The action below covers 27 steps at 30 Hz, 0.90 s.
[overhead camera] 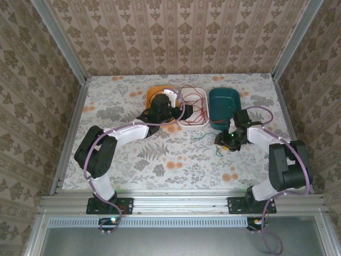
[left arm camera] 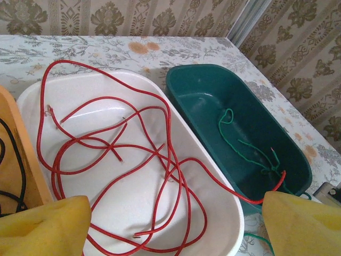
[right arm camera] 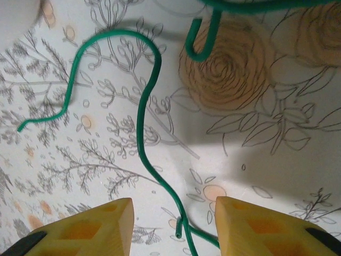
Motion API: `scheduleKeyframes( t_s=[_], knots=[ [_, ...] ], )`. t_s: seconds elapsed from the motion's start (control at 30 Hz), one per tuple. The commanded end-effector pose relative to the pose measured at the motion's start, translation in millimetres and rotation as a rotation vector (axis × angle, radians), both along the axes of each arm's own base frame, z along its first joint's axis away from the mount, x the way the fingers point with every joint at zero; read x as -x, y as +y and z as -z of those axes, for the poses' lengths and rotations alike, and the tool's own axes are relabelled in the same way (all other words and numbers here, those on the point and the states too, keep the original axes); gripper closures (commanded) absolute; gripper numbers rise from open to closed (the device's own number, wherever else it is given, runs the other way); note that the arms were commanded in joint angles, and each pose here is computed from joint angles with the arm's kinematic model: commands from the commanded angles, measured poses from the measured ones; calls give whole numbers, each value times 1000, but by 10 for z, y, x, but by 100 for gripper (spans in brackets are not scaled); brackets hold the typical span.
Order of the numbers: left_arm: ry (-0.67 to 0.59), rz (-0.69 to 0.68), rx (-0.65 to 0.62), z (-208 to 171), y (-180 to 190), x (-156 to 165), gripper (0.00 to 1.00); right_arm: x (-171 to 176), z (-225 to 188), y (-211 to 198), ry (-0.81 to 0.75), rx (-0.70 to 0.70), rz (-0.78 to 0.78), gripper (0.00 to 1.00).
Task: Untangle the cables
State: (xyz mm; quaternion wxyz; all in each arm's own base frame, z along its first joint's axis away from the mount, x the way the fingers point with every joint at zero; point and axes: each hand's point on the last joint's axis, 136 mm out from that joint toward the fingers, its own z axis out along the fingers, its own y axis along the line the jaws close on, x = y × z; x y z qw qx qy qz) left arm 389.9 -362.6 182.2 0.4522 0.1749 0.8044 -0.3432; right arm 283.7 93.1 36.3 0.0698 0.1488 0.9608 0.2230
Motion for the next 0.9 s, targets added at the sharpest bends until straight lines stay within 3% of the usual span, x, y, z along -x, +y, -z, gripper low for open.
scheduleKeyframes(
  t_s=[0.0, 0.07, 0.23, 0.33, 0.87],
  knots=[
    [2, 5, 20, -103, -76, -28, 15, 91, 38, 67, 61, 4, -67, 56],
    [5, 7, 20, -94, -86, -27, 15, 113, 91, 52, 88, 30, -78, 61],
    [4, 9, 26, -108, -115, -35, 15, 127, 189, 72, 131, 62, -108, 88],
    [7, 9, 23, -93, -110, -34, 15, 120, 162, 92, 118, 63, -120, 97],
    [5, 47, 30, -94, -185, -22, 14, -89, -977, 224, -398, -85, -93, 100]
  ],
)
